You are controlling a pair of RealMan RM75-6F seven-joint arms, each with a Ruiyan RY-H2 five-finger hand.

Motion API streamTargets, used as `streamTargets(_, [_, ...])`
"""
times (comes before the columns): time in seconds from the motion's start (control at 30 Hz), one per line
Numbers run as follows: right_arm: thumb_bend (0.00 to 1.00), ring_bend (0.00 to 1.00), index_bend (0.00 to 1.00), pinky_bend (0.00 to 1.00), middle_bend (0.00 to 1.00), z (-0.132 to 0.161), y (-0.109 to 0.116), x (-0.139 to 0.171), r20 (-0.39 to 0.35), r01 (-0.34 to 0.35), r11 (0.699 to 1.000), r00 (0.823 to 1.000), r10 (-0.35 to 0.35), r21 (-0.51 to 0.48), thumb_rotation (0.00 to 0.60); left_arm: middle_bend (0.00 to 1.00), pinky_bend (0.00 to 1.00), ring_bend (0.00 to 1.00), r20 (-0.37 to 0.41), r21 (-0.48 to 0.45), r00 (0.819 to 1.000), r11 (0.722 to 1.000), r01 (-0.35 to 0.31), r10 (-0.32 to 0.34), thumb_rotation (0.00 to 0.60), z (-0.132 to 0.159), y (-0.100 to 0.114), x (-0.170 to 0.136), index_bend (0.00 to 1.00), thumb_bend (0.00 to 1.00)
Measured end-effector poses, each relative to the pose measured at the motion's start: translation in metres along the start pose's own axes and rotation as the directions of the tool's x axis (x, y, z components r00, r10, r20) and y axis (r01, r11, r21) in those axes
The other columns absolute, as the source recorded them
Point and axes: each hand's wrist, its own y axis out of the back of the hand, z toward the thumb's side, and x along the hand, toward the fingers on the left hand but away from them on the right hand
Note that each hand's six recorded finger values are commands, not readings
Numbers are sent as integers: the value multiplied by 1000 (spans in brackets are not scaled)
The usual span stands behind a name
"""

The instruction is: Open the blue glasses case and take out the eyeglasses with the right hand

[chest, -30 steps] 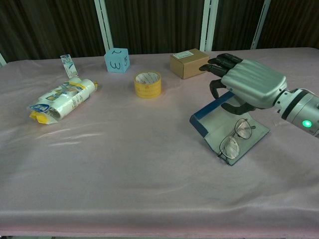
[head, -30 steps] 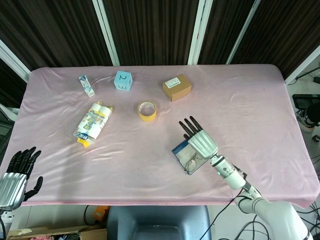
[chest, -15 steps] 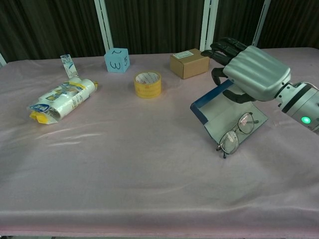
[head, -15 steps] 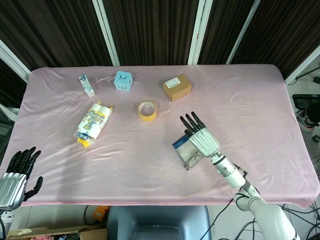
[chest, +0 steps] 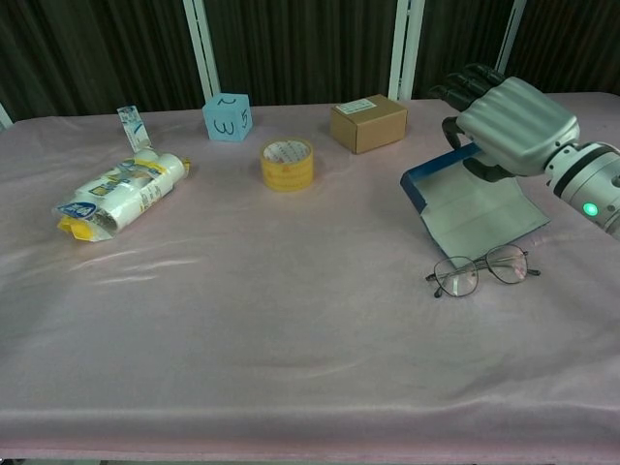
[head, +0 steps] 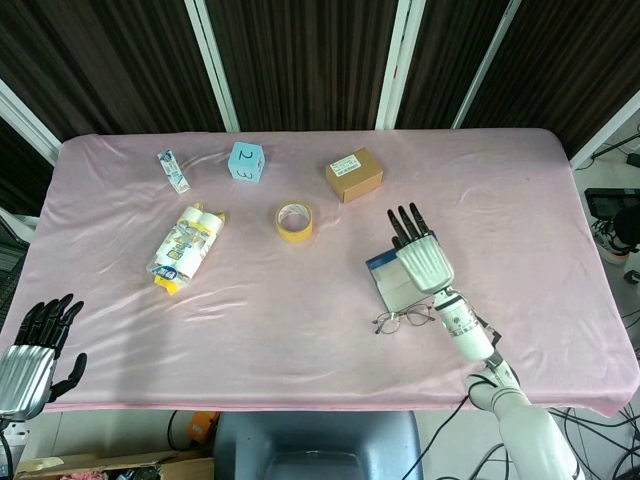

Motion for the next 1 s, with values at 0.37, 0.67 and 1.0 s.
streamTargets(0.37, [389, 0, 204, 0, 158, -26, -37, -9, 83, -208, 976, 976, 202, 69, 600, 0, 62, 0, 3, 10, 1000, 1000, 14, -14, 600, 3, -5, 3, 0, 426])
streamTargets(0.67, [252, 0, 146, 0, 140, -46, -53, 1, 71, -279, 960, 958, 279, -14, 600, 0, 67, 0, -5, 8, 1000, 1000, 4, -4, 600, 3, -3, 2, 0, 426])
streamTargets(1.0, [268, 0, 447, 0, 141, -56, 9, 33, -96, -28, 991, 995, 16, -129, 600, 0, 72, 0, -9, 8, 1000, 1000, -5, 5, 600, 3, -2, 2, 0, 426])
